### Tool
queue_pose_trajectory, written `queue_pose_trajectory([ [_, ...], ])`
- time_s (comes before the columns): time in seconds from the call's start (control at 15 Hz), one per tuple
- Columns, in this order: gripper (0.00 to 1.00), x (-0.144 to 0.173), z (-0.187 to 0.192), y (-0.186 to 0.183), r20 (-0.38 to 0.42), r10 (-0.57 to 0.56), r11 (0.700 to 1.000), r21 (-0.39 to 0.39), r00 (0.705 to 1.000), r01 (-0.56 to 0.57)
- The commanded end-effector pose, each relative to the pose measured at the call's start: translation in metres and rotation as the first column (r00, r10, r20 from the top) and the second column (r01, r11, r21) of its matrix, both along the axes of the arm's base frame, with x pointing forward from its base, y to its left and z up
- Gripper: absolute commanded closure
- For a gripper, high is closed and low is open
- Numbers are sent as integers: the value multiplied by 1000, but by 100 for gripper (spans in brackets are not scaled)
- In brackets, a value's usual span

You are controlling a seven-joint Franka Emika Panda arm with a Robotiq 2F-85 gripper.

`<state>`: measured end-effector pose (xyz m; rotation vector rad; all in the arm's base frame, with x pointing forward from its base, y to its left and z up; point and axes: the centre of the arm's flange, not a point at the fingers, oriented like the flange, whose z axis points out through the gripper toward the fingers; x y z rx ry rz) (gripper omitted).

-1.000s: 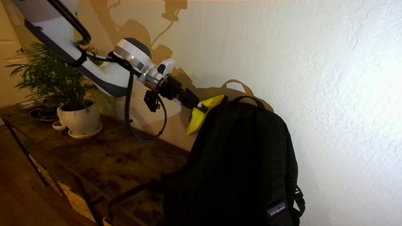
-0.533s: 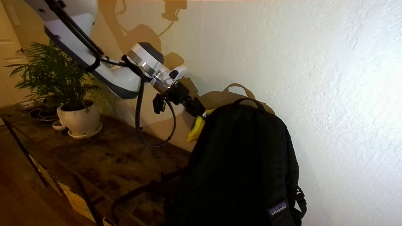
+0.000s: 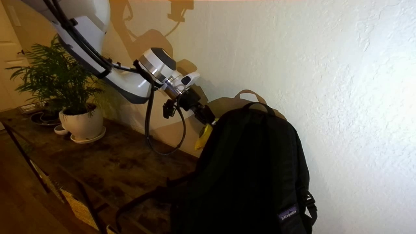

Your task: Put the yellow object into the bag.

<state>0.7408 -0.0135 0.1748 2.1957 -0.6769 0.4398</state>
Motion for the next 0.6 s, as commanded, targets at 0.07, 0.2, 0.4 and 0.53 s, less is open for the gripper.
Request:
queue_pose_trajectory([
  [0.07,93,7,20,-15,52,-68,998,12,996,68],
  [0.2,64,6,19,-20,66,-97,995,38,993,94],
  [0.4,36,5,17,-21,67,-109,993,54,992,106],
  [0.53,25,5,19,-20,75,-109,993,58,991,104],
])
